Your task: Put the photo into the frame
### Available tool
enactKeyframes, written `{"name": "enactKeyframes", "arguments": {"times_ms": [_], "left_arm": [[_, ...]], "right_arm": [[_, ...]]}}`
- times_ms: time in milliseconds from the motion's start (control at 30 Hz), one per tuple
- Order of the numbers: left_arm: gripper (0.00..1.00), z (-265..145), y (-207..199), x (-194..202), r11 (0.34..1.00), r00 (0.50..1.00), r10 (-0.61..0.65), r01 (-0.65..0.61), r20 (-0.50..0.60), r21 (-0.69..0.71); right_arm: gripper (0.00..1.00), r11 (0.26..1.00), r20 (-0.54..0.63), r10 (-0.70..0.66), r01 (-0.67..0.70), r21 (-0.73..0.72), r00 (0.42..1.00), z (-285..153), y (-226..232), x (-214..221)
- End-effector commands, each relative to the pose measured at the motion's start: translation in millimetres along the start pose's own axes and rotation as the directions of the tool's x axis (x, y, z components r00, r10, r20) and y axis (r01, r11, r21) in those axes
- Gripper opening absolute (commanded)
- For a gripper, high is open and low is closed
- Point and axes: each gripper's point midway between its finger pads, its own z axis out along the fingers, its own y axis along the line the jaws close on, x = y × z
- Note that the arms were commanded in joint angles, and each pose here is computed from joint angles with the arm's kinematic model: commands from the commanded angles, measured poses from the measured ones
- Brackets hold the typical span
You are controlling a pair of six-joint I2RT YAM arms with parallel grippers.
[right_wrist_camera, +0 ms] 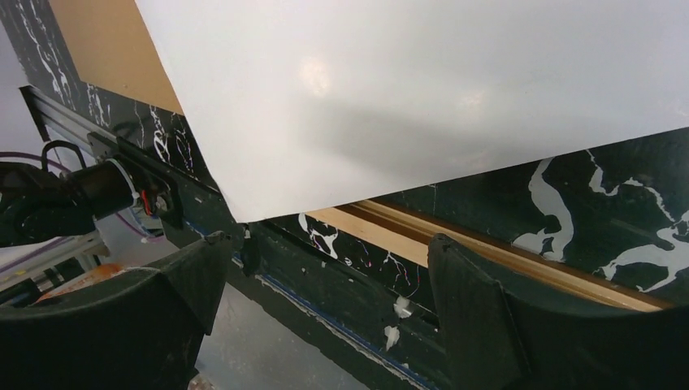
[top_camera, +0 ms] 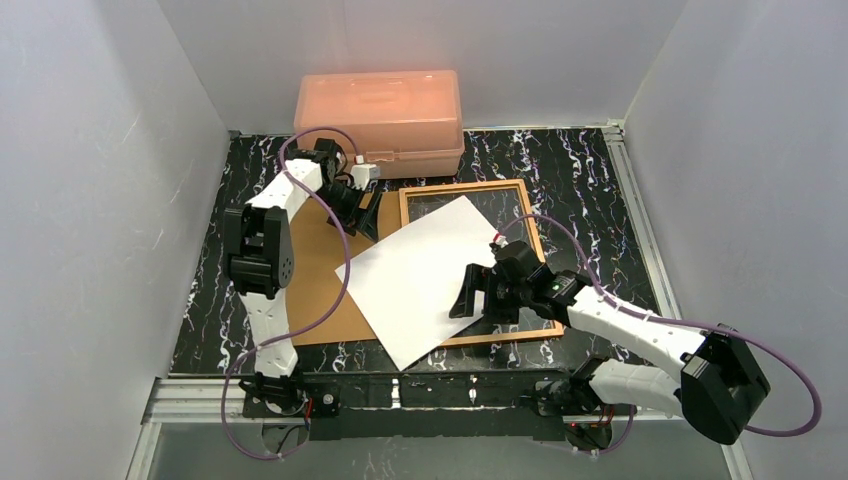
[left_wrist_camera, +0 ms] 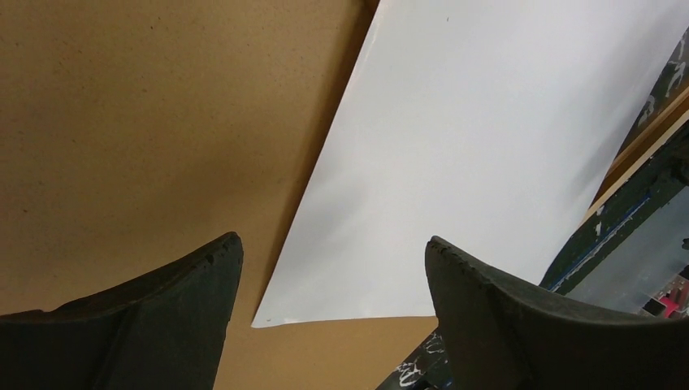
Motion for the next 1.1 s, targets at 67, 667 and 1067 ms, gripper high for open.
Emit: {"name": "enactKeyframes", "arguments": {"times_ms": [67, 667, 1067], "left_arm": [[0.82, 1.7, -10.7, -21.5, 0.997, 0.997, 0.064, -0.065, 0.041, 0.037], [0.79, 44.4, -35.0, -52.9, 0.968, 0.994, 0.106, -0.103, -0.001, 0.228], [0.69, 57.6, -40.0, -40.5, 0.938, 0.988, 0.143, -0.116, -0.060, 0.326]], "right_arm": [[0.97, 0.994, 0.036, 0.016, -0.012, -0.107, 0.999, -6.1, 16.0, -7.7], [0.97, 0.991, 0.067, 0.008, 0.001, -0.136, 0.998, -12.8, 10.8, -18.0], [0.97, 0.989, 0.064, 0.002, 0.008, -0.148, 0.998, -14.4, 10.7, -26.1]]}}
